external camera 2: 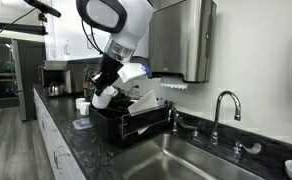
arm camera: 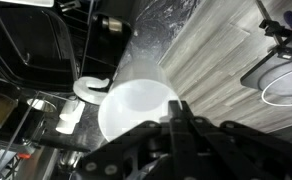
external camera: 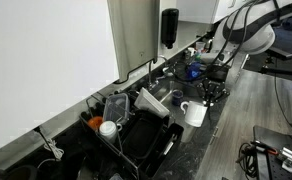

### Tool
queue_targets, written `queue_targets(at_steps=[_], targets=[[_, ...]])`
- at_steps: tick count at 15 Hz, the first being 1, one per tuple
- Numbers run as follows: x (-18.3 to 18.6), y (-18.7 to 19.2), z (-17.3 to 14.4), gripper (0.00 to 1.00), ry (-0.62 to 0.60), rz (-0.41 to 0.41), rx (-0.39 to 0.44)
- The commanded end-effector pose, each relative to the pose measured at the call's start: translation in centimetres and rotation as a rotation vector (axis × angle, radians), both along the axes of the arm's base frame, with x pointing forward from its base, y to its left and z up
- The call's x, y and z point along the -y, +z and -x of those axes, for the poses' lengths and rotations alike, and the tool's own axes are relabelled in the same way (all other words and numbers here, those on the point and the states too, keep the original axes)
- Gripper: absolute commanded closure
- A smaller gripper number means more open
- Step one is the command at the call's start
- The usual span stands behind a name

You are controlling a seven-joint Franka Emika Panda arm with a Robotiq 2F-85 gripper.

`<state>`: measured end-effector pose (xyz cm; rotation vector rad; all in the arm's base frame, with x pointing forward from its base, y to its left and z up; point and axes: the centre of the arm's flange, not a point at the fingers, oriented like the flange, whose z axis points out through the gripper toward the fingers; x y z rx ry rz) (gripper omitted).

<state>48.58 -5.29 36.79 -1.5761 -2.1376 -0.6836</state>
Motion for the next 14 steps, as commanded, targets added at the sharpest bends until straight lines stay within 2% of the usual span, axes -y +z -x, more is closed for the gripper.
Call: queue_targets(at_steps=[1, 2, 3, 10, 14], targets=[[0.0, 0.4, -0.4, 1.0, -0.014, -0.025, -0.003], [-0.1, 0.4, -0.6, 1.0, -0.055, -0.009, -0.024], [0.0, 0.0, 0.0, 0.99, -0.018, 0.0, -0.014], [-0.1, 0.1, -0.1, 1.0, -0.043, 0.002, -0.029], [-1.8, 1.3, -0.1, 1.0, 0.082, -0.047, 0.013]])
